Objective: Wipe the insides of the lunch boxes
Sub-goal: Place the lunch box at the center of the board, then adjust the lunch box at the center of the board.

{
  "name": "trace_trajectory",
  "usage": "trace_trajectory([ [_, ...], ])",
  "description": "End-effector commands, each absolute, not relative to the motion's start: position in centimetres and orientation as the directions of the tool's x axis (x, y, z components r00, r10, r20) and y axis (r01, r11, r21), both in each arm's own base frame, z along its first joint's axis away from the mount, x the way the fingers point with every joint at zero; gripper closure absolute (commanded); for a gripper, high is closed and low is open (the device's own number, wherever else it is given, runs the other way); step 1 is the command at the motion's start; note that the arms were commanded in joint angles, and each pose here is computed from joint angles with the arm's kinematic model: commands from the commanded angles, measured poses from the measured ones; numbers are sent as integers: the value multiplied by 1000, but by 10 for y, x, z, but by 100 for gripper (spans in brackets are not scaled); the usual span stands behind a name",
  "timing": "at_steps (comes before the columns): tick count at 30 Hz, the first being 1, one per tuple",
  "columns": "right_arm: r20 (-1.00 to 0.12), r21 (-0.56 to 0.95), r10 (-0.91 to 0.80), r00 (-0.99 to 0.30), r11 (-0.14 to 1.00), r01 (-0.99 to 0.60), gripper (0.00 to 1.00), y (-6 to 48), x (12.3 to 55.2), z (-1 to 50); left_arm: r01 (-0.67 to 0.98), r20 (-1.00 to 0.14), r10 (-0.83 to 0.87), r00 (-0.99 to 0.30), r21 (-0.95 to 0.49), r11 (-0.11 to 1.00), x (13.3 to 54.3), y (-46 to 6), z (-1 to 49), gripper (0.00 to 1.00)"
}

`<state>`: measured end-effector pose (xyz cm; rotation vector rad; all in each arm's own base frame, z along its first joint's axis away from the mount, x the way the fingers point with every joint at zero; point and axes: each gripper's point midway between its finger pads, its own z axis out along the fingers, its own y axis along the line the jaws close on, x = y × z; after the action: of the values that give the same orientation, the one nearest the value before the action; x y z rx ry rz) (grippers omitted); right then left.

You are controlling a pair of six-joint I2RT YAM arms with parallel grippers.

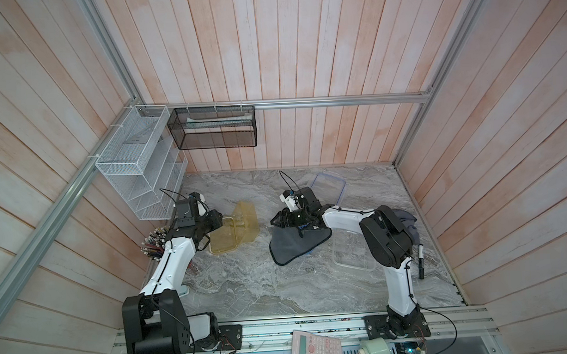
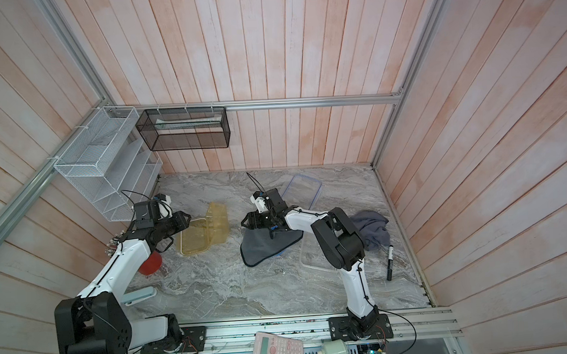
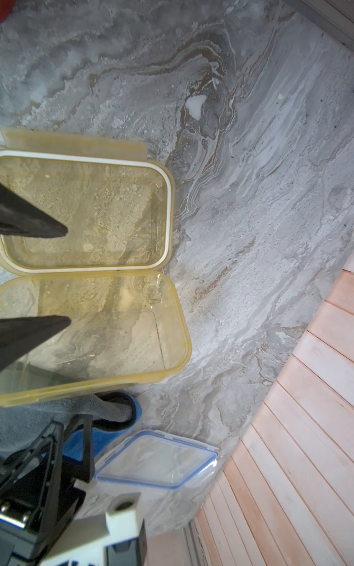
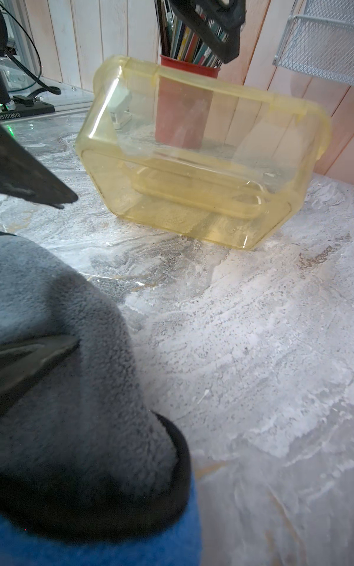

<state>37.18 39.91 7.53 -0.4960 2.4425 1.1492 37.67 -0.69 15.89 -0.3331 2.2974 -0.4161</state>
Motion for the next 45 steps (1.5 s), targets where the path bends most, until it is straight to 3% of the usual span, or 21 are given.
trace_trajectory([
  [1,-525,613,-166,-835,608,-506,28,406,369,87,-91,-654,-369,-660,-418,904,374,-10,163,53],
  [7,-562,595,-169,-810,598,-537,22,404,364,105,-91,-630,-395,-669,-457,885,369,-18,153,49],
  [15,-622,575,-150,-769,578,-578,18,404,366,132,-48,-650,-406,-642,-495,868,357,-37,157,26],
  [21,-608,572,-161,-778,591,-569,18,400,365,127,70,-669,-359,-651,-523,849,365,-85,162,25],
  [28,-607,562,-154,-780,611,-558,18,389,362,124,104,-627,-273,-730,-496,862,385,-123,137,33],
  [35,-602,552,-159,-783,626,-551,18,381,358,122,66,-592,-214,-777,-415,907,391,-131,111,60],
  [40,-607,548,-153,-780,631,-550,18,376,357,124,82,-593,-191,-782,-402,912,390,-134,106,63],
  [45,-634,519,-140,-760,652,-553,18,361,357,134,82,-596,-145,-790,-336,938,392,-130,100,75],
])
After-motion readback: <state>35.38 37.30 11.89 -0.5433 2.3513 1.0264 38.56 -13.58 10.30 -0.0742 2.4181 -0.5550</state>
